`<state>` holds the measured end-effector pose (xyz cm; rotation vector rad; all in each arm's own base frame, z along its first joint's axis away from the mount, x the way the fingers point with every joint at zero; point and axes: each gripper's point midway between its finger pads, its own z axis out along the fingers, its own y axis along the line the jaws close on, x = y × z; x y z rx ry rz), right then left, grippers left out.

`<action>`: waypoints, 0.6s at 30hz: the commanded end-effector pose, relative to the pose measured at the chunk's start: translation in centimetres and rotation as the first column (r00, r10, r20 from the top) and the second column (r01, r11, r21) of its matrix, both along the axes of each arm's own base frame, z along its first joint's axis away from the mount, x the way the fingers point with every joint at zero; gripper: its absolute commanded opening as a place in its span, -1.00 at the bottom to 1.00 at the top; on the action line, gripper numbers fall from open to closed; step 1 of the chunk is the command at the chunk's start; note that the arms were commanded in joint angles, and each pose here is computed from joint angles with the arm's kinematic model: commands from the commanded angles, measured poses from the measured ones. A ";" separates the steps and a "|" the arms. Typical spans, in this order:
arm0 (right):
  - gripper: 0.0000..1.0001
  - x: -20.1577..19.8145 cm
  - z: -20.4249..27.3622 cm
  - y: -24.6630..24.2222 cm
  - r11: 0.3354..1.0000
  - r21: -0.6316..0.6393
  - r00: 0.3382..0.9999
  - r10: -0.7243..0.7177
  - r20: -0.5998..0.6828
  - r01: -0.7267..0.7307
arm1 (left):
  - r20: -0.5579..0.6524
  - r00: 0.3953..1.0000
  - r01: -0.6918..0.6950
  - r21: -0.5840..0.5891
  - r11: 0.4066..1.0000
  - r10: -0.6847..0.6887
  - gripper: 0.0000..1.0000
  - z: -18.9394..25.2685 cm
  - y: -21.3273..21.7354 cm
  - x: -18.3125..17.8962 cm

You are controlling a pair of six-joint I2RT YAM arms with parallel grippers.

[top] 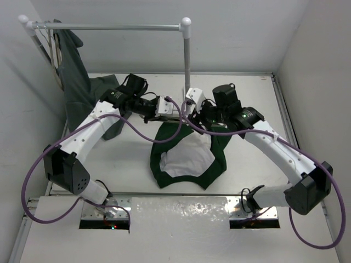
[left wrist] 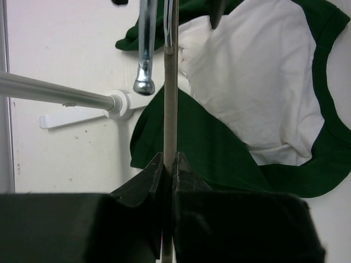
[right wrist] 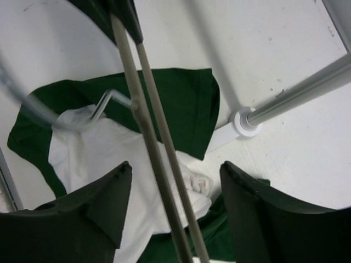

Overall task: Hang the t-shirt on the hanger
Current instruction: Pick up the hanger from the clothesline.

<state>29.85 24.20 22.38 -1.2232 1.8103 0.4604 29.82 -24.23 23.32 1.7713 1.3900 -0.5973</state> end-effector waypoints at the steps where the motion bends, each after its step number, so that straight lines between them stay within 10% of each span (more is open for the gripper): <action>1: 0.25 1.5 2.4 1.8 0.998 0.038 0.994 0.055 0.097 -0.059 | 0.009 0.999 0.050 -0.072 0.996 -0.049 -1.00 2.0 -1.4 -0.6; 9: -0.10 2.7 0.6 3.1 0.995 0.089 0.996 0.040 0.084 -0.047 | -0.026 0.996 0.077 -0.114 0.991 -0.080 -1.00 2.2 -2.0 -1.2; 13: -1.00 2.6 0.8 3.2 0.994 0.106 0.998 0.028 0.062 -0.035 | -0.034 0.998 0.056 -0.124 0.991 -0.061 -1.00 2.3 -2.2 -0.9; 18: -1.00 0.9 -0.2 2.8 0.991 0.132 0.999 0.031 0.029 -0.035 | -0.069 0.998 -0.020 -0.132 0.991 0.011 -0.80 1.8 -2.6 -0.6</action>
